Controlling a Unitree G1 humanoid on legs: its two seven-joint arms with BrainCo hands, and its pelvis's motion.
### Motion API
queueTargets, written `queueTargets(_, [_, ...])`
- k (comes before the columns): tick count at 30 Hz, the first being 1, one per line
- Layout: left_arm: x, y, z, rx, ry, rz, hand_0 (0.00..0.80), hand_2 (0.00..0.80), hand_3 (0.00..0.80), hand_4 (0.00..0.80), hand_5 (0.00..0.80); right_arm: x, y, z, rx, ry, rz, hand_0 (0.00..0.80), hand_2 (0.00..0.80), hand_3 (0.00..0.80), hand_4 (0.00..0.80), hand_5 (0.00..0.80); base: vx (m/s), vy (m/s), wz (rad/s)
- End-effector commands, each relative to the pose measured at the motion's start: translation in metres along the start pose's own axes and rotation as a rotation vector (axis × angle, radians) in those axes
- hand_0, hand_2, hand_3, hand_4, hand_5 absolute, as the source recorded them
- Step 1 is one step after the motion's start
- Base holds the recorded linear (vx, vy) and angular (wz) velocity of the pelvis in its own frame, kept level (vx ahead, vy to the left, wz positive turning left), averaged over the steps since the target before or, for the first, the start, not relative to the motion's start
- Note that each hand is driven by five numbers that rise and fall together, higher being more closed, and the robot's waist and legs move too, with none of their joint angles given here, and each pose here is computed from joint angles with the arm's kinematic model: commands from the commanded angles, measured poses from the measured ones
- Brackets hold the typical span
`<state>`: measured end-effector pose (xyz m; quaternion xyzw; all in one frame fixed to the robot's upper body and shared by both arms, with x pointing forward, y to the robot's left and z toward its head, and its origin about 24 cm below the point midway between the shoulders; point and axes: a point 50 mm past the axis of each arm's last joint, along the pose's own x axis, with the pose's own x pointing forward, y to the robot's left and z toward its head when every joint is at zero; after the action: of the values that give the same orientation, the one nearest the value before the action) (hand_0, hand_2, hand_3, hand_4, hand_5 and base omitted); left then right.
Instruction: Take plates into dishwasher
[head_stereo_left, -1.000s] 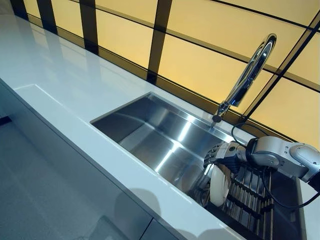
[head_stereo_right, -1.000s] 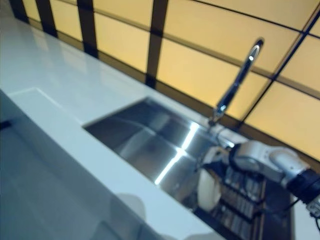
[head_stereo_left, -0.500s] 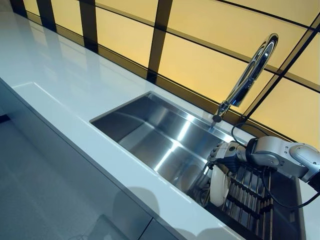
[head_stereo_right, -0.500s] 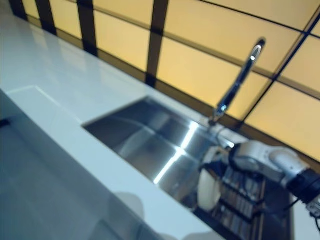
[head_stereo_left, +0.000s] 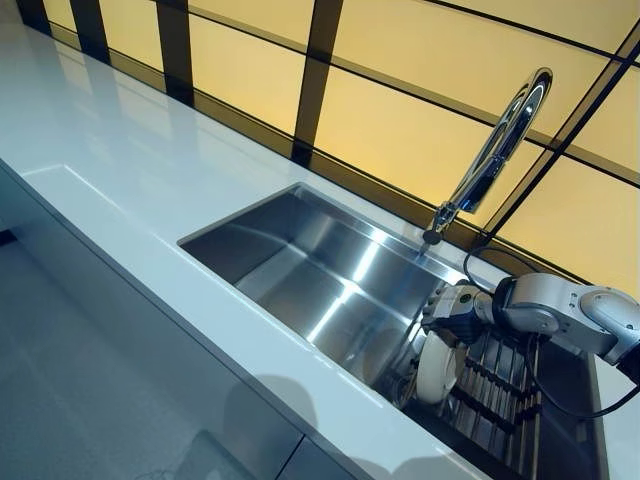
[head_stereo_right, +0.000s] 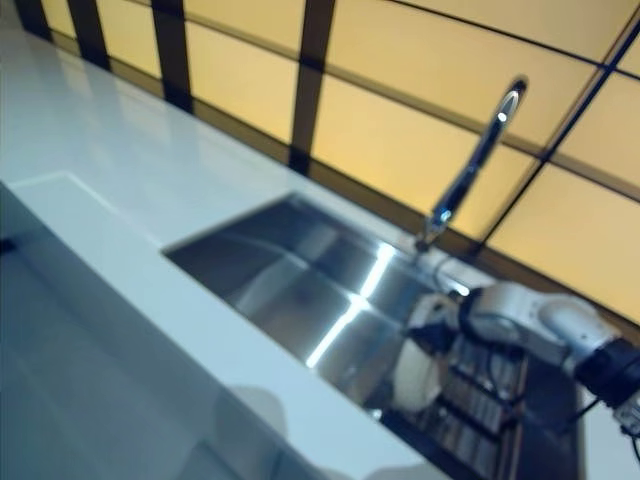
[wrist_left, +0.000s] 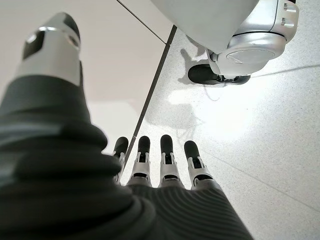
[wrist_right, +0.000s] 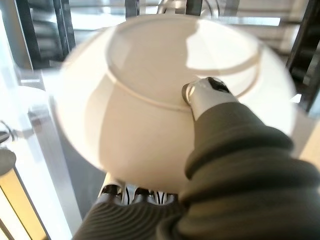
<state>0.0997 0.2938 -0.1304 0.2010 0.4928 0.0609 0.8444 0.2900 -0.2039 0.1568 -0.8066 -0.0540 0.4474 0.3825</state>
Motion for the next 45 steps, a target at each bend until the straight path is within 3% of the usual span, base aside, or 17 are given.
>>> queueTargets(1, [0.004, 0.013, 0.019, 0.063, -0.065, 0.02, 0.0, 0.0, 0.0, 0.0, 0.0, -0.011, -0.005, -0.012, 0.019, 0.067, -0.04, 0.8, 0.8, 0.8, 0.8, 0.8, 0.0, 0.0, 0.0])
queueTargets(24, [0.005, 0.011, 0.02, 0.059, -0.064, 0.017, 0.0, 0.0, 0.0, 0.0, 0.0, -0.013, -0.003, -0.014, 0.027, 0.079, -0.022, 0.8, 0.8, 0.8, 0.8, 0.8, 0.0, 0.0, 0.0])
queueTargets(45, [0.004, 0.013, 0.016, 0.051, -0.049, 0.026, 0.0, 0.0, 0.0, 0.0, 0.0, -0.024, 0.022, -0.005, 0.008, 0.053, 0.103, 0.8, 0.8, 0.8, 0.8, 0.8, 0.0, 0.003, -0.01])
